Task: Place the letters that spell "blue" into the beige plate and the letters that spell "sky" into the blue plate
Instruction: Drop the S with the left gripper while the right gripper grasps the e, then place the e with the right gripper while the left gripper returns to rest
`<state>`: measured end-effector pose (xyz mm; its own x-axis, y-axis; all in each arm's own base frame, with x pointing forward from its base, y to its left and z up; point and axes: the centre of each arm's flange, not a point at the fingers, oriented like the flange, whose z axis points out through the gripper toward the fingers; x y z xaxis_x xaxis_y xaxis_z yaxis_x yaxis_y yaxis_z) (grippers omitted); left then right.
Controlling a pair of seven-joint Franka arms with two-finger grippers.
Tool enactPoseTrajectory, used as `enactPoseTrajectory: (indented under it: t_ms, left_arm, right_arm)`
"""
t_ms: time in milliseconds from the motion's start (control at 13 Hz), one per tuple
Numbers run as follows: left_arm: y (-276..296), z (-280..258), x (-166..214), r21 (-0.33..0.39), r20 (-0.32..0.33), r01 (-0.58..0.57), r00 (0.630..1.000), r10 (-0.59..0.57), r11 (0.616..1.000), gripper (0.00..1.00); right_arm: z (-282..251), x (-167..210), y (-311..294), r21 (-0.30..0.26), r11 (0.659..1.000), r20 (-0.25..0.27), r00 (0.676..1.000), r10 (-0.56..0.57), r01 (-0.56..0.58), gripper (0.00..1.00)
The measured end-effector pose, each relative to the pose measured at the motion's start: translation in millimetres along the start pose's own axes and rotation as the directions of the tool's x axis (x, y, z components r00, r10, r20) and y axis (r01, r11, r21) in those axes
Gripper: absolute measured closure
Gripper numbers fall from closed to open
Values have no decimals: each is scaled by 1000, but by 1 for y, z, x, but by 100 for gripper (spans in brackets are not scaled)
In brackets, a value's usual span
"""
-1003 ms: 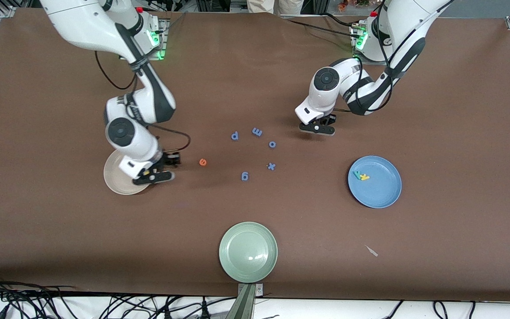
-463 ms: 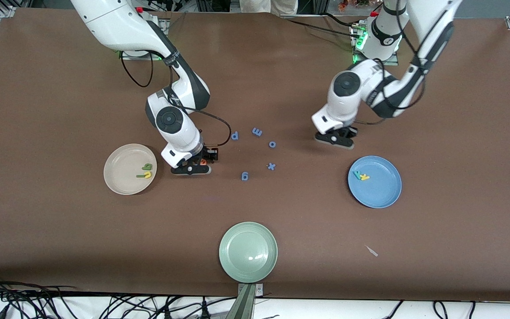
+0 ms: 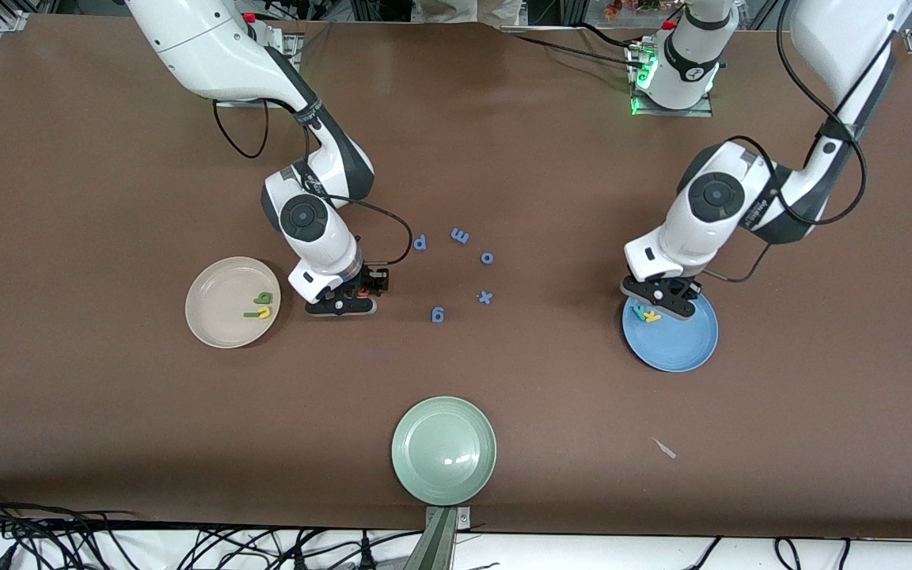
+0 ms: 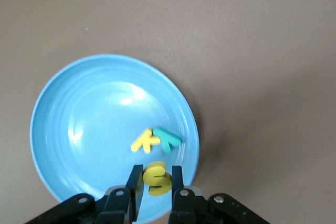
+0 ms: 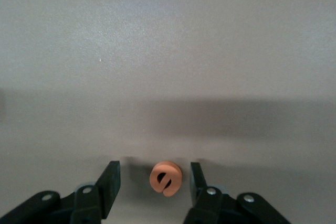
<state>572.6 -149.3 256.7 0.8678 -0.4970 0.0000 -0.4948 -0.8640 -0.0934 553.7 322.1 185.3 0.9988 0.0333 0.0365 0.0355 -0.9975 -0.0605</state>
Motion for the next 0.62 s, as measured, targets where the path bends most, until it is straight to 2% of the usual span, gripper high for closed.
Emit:
enactPoseTrajectory:
  t_ms: [77, 154, 231, 309, 386, 617]
  left_arm:
    - [-2, 9, 6, -22, 1, -5, 1000, 6, 1000, 74]
    - [-4, 18, 9, -42, 6, -13, 1000, 13, 999, 67]
    - [-6, 24, 11, -55, 7, -26, 1000, 26, 998, 59]
    - [-10, 26, 13, -60, 5, -36, 999, 37, 998, 49]
    - [-14, 24, 14, -59, -2, -39, 999, 39, 997, 38]
    - [-19, 17, 19, -53, -15, -44, 999, 43, 998, 5]
  right_arm:
    - [5, -3, 1, 5, 1000, -8, 1000, -1, 1, 41]
    - [9, -6, 3, 7, 1000, -11, 1000, -2, 2, 41]
    - [10, -7, 4, 6, 1000, -15, 1000, -5, 5, 48]
    - [10, -6, 5, 4, 1000, -16, 1000, -4, 4, 61]
    - [6, -6, 5, 6, 1000, -21, 1000, -5, 5, 69]
    - [3, -4, 7, -3, 999, -20, 999, -34, 34, 71]
